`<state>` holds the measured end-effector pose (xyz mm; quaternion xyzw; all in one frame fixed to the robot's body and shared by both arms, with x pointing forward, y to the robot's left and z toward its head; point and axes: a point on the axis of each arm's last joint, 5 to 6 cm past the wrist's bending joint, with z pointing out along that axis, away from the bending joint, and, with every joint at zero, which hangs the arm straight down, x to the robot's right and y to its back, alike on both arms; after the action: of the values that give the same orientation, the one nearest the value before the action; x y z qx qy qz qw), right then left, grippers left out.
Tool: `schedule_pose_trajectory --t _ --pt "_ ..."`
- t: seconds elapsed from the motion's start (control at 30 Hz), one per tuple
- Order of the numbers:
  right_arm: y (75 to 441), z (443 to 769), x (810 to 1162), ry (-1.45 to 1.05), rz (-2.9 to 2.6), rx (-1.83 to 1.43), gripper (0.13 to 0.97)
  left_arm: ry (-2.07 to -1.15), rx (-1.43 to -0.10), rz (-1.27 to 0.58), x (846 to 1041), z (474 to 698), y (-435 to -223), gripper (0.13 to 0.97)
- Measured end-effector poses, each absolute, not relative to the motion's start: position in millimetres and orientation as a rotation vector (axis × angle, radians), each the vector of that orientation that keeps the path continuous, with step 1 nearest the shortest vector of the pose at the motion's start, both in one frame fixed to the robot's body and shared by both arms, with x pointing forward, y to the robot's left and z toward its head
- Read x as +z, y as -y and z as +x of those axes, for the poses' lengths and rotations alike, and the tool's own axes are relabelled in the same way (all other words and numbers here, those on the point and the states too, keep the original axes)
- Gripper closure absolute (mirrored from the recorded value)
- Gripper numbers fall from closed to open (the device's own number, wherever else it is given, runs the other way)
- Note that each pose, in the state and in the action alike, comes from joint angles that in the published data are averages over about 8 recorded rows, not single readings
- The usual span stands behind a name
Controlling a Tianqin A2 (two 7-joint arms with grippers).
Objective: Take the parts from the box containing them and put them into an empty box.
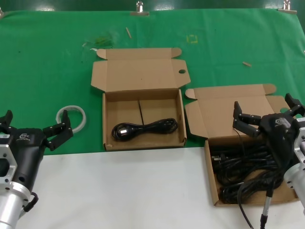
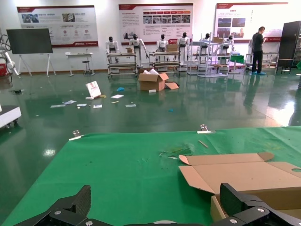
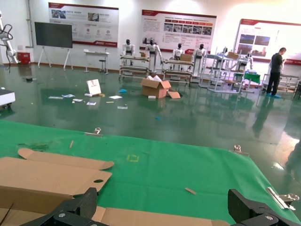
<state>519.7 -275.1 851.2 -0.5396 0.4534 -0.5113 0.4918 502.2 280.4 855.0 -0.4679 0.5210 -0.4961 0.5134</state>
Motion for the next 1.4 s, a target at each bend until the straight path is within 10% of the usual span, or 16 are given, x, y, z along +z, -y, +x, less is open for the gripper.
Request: schedule_pose_trajectory --t 1.4 --pt "275.1 519.7 851.2 -1.101 -1.310 -1.241 0.130 -1.253 -1.193 -1.125 855.0 502.2 -280.4 0.132"
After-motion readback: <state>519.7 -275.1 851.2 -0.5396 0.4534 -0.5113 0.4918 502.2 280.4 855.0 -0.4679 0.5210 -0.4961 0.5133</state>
